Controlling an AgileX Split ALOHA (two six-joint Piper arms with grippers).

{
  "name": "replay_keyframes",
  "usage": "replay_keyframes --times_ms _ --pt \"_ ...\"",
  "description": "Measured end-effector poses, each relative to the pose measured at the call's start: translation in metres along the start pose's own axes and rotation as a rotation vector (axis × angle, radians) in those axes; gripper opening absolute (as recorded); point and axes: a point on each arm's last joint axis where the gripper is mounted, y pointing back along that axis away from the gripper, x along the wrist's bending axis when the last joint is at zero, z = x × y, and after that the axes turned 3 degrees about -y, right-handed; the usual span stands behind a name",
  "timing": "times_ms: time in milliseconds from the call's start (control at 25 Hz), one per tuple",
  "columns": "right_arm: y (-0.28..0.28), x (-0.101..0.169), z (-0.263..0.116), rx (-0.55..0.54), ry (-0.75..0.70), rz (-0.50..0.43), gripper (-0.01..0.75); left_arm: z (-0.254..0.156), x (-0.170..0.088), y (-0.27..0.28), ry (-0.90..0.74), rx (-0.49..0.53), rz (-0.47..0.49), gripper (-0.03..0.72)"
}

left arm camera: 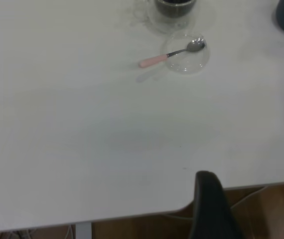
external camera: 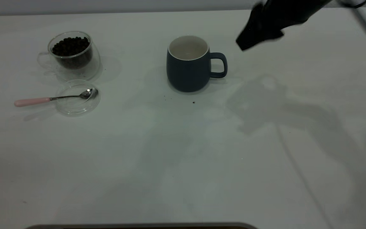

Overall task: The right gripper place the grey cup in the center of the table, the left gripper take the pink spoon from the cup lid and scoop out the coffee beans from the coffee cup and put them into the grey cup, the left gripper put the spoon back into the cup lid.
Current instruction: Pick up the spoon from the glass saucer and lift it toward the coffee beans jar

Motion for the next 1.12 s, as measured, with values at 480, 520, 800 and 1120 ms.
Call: replay_keyframes --times_ms 480,520,800,1120 --pt "0.169 0.075 -0.134 0.497 -0.369 -0.372 0.573 0.000 0.000 0.000 0.000 0.000 0.000 0.482" --pt "0.178 0.080 -0.143 0.478 -0.375 -0.396 0.573 0.000 0.000 0.000 0.000 0.000 0.000 0.482" --pt "0.220 0.110 -0.181 0.175 -0.355 -0.458 0.573 0.000 0.000 0.000 0.000 0.000 0.000 0.482" --pt "0.260 0.131 -0.207 -0.185 -0.398 -0.558 0.573 0.000 0.000 0.000 0.000 0.000 0.000 0.482"
